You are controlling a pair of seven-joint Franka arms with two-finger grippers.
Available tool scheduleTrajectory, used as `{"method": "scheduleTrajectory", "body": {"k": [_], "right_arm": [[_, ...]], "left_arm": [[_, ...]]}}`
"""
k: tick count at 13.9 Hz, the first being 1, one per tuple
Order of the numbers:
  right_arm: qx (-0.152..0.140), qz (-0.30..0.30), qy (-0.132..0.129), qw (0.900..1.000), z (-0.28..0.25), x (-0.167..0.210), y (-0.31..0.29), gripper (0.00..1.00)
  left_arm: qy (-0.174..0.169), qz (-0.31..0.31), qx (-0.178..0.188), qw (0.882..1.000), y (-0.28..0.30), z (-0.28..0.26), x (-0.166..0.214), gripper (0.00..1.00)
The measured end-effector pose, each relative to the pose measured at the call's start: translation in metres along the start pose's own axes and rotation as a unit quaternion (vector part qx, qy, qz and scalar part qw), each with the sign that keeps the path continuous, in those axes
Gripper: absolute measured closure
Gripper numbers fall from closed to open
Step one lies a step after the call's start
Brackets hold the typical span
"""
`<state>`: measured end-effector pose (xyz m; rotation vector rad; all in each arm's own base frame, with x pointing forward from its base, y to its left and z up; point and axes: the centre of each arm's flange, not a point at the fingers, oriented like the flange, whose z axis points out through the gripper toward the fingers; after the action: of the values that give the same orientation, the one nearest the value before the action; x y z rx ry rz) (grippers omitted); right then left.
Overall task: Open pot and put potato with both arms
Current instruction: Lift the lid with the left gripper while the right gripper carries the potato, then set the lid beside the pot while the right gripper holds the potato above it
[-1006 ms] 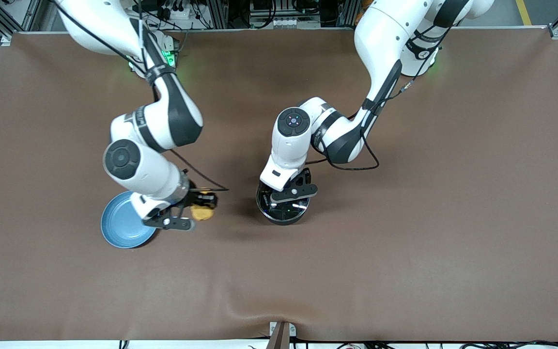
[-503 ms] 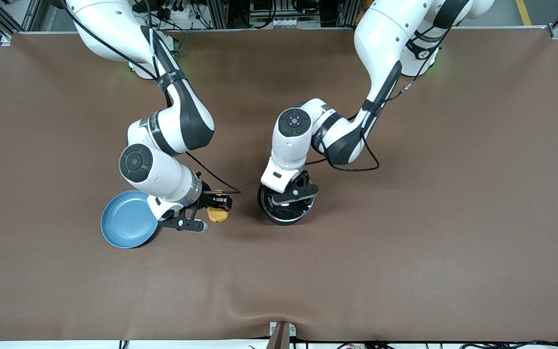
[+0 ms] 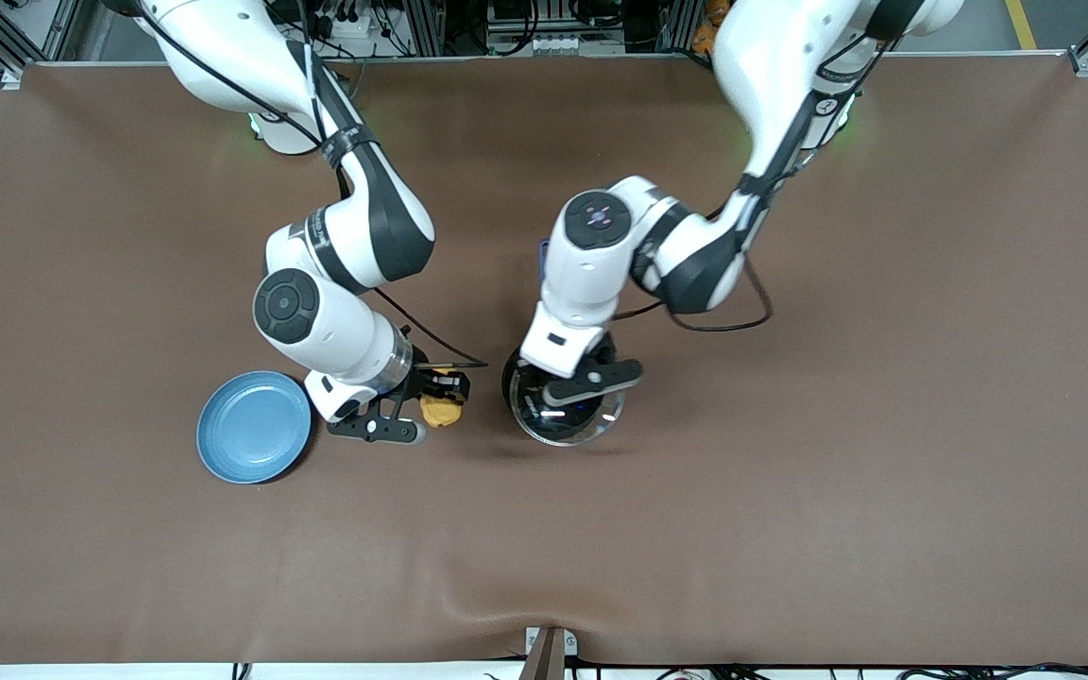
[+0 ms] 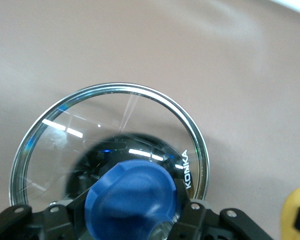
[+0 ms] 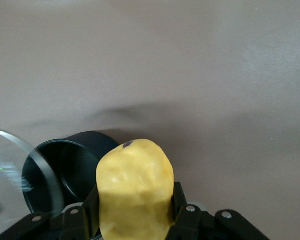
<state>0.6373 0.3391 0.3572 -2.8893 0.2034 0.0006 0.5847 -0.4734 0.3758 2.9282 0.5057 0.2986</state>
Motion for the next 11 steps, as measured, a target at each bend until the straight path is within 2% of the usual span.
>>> {"method": "scheduleTrajectory", "body": {"k": [4,8,11], "right_arm": [[0.011,0.003,0.019,1.0,0.019,-0.018,-0.044,0.42],[0.019,-0.033,0.036,0.999,0.058,-0.05,-0.101,0.42],[0.004,-0.063,0.045,0.997,0.085,-0.062,-0.119,0.42]], "left_arm": [[-0.027,0.02,0.019,0.999,-0.058,-0.049,0.048,0.4],[-0.066,0.07,0.042,0.994,-0.159,-0.043,0.076,0.4],[-0.083,0.097,0.056,0.99,-0.225,-0.027,0.098,0.4]]}}
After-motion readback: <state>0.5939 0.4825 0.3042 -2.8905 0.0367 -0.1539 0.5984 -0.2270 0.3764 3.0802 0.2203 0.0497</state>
